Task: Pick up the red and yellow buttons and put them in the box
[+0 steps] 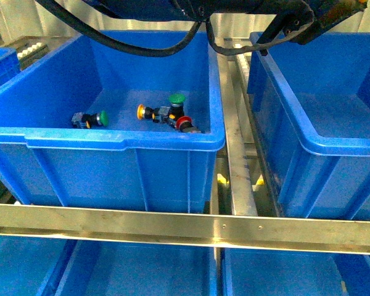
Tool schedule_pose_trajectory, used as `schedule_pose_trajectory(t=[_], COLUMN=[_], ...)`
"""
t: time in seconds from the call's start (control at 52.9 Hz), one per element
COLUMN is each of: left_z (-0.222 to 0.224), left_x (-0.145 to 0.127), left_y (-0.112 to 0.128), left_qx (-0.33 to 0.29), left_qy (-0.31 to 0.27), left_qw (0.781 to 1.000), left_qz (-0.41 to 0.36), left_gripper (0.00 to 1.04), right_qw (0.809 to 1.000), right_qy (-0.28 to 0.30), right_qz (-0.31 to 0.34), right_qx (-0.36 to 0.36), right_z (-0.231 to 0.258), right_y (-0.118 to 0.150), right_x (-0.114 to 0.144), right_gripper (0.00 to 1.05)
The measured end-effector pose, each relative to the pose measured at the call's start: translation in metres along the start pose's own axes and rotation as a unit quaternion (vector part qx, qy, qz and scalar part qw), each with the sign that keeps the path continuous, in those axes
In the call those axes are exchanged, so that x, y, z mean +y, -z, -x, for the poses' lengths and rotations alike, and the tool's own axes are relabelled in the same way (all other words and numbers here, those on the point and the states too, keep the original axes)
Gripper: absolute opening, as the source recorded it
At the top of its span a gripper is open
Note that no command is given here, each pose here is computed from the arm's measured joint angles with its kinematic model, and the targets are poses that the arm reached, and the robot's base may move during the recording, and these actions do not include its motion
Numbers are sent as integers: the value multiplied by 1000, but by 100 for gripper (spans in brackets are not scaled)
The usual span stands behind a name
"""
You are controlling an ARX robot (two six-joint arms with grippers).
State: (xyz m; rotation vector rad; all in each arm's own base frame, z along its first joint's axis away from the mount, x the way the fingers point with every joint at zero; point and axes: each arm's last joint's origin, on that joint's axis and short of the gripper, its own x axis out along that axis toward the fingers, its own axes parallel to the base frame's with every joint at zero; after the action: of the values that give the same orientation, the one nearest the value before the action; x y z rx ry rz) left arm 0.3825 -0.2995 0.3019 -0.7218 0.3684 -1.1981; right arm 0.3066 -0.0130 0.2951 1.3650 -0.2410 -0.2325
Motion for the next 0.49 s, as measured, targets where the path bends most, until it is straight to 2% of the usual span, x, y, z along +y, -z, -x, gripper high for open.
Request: schedule_pose_trajectory(t=[0.492], left_z=[-5], left_x=[-5], left_y=[12], left_qx=[6], left_qy=[8], left_qw=[1000], left_qz=[2], left_gripper=[33], right_qw=[999], right_qy=[-5], right_qz=[-18], right_qx=[28], right_z=[5], right_y=[21], right_x=[12], right_gripper=[98])
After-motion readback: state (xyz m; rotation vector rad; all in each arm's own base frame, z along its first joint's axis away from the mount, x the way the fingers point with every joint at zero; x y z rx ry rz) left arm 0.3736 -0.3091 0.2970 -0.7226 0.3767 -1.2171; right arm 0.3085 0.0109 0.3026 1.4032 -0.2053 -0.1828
